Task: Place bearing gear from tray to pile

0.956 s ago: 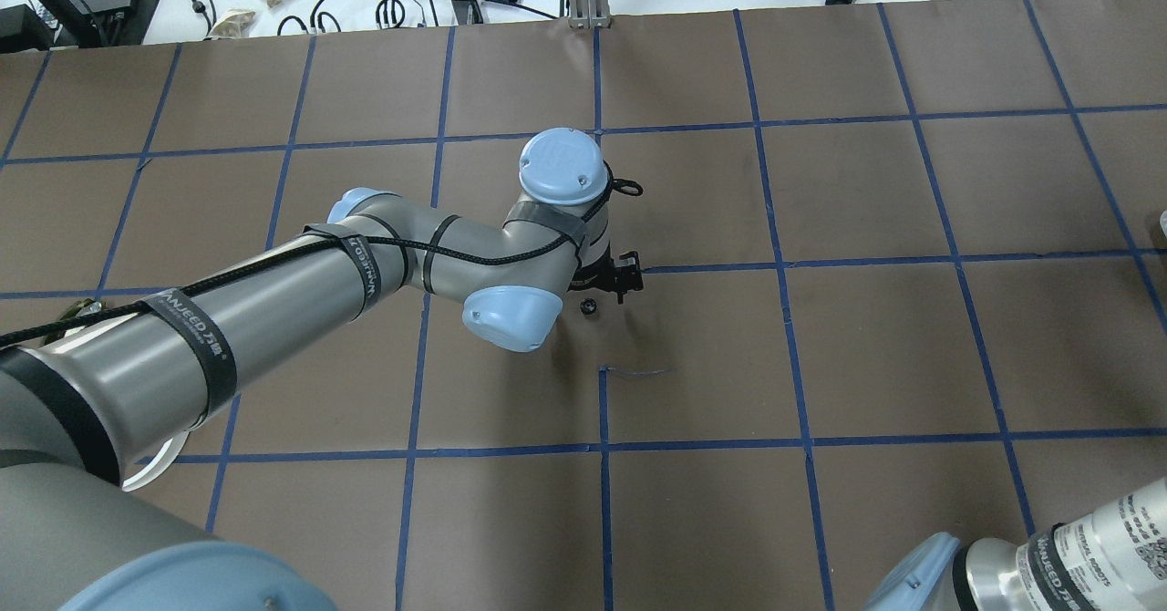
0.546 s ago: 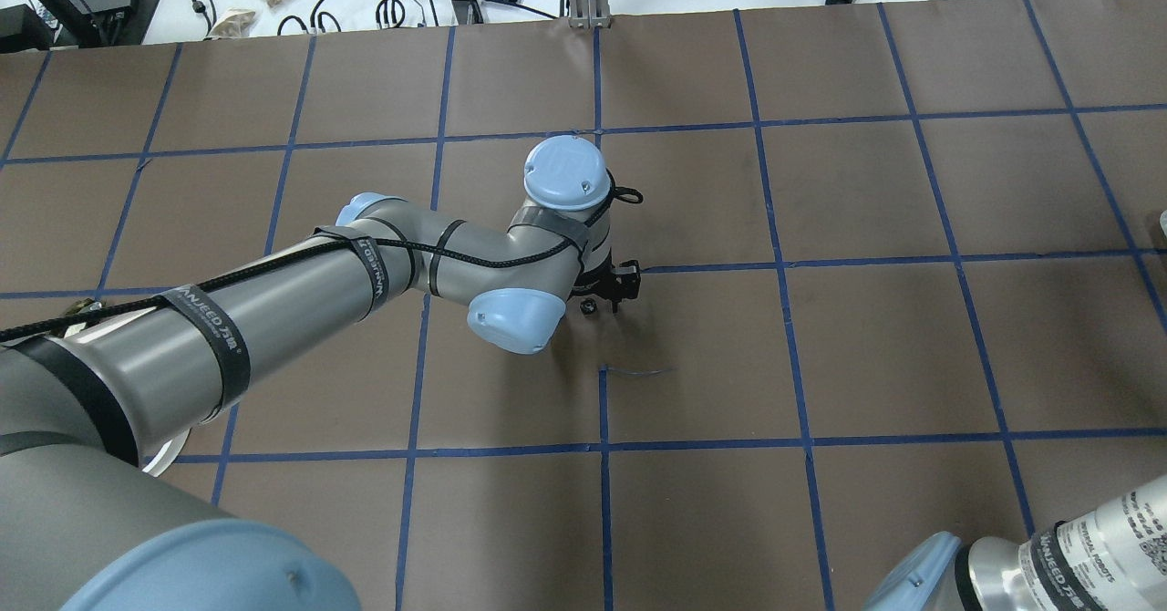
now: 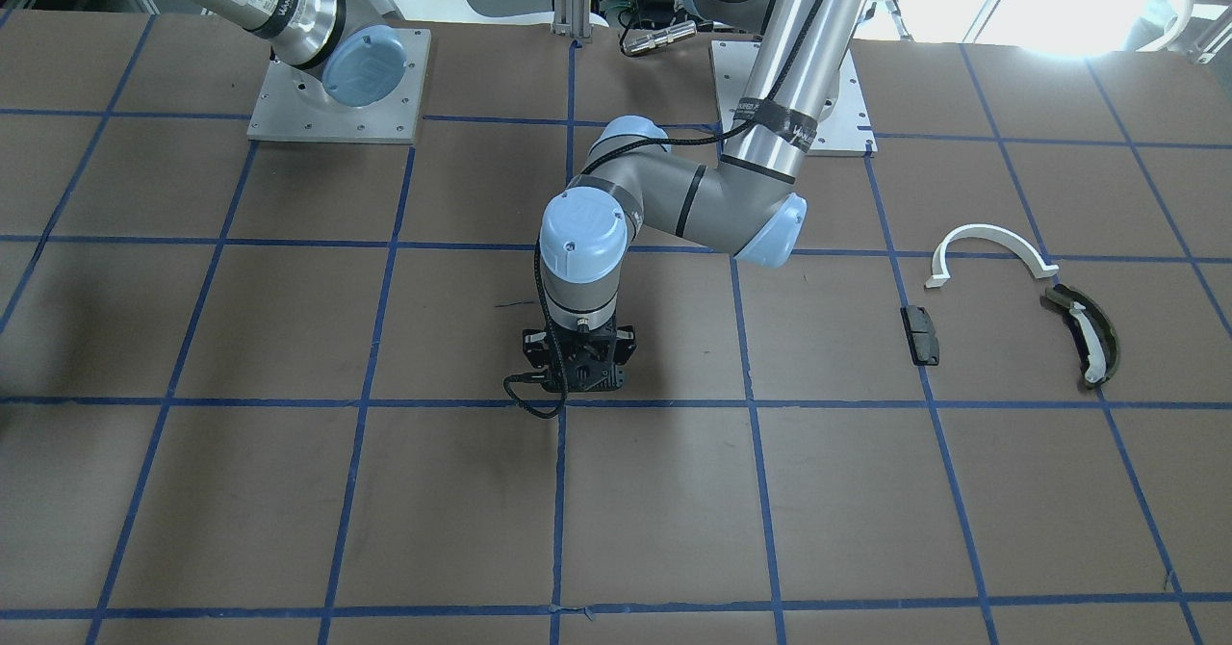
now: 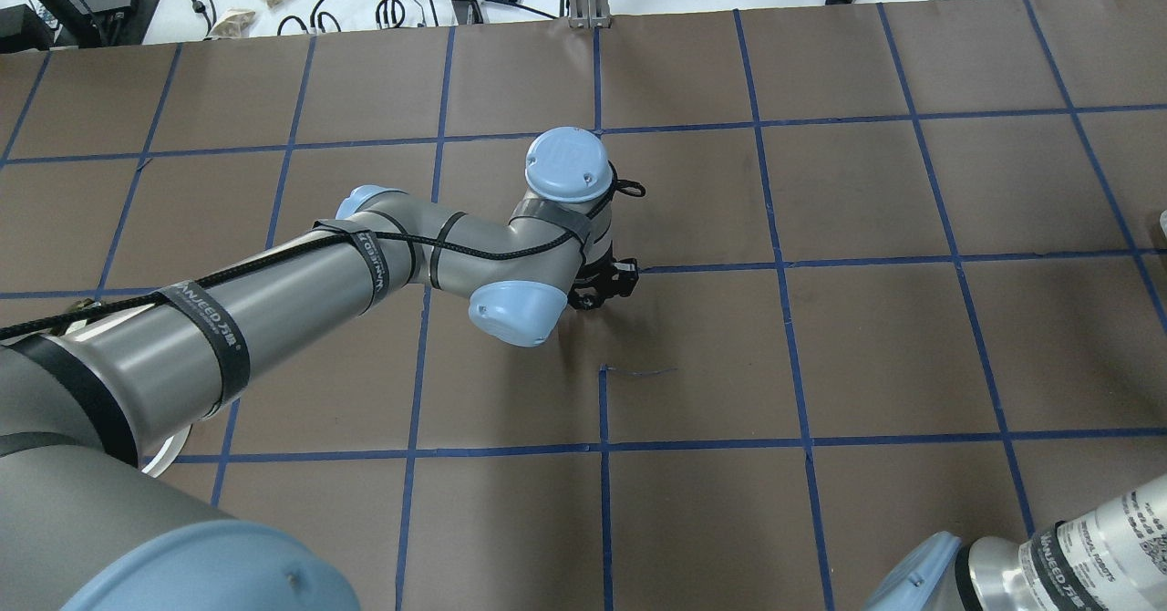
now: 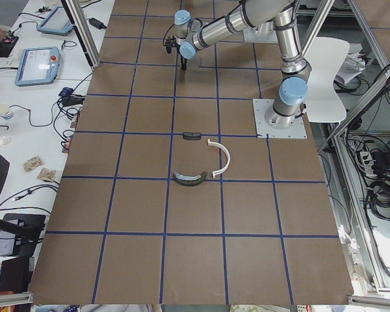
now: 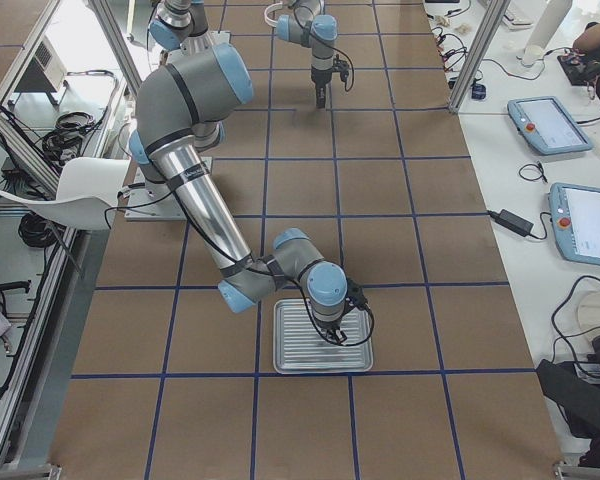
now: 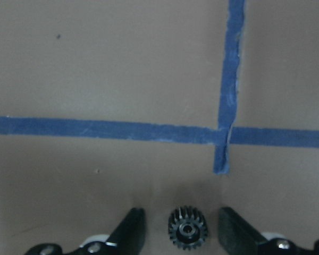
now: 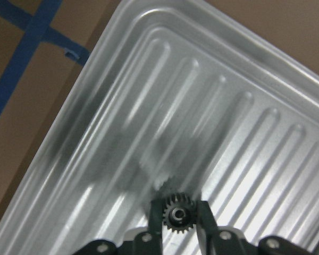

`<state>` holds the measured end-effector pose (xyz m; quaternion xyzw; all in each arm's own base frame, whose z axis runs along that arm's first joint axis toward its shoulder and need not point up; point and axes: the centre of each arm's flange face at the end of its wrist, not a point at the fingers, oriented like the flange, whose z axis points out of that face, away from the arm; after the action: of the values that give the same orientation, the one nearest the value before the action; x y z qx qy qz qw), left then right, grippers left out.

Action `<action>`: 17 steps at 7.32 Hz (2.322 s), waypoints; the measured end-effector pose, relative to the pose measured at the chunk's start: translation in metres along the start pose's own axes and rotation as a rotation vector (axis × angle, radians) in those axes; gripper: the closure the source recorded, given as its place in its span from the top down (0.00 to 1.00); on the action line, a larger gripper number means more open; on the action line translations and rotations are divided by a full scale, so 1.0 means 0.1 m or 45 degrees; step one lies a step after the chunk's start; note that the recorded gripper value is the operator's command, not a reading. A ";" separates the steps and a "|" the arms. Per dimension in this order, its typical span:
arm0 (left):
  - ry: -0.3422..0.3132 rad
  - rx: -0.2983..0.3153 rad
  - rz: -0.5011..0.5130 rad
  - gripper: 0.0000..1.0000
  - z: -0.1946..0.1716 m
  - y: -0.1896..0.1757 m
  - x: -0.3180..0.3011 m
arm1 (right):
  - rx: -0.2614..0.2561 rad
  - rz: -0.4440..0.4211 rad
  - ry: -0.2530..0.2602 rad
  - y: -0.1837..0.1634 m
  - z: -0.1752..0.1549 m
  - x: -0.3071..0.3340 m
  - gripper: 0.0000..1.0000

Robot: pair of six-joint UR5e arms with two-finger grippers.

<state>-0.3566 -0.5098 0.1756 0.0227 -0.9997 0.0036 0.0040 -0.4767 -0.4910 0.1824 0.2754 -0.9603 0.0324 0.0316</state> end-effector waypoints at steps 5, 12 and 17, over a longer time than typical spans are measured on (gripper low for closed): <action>-0.029 -0.070 0.082 0.00 -0.91 -0.53 -1.14 | -0.008 0.066 -0.007 -0.92 -1.58 -0.72 0.03; -0.094 -0.245 0.127 0.00 -0.96 -0.65 -4.78 | -0.119 0.562 -0.109 -4.15 -1.50 -4.77 0.03; -0.020 -0.195 0.098 1.00 -0.14 -0.25 -5.35 | -0.047 0.766 -0.108 -4.50 -0.54 -6.81 0.10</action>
<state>0.1785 -0.5106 0.1851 -0.0162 -0.9972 -0.0730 -0.0022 0.3412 -0.5082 0.2029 -0.0210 -0.9996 0.0113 -0.0146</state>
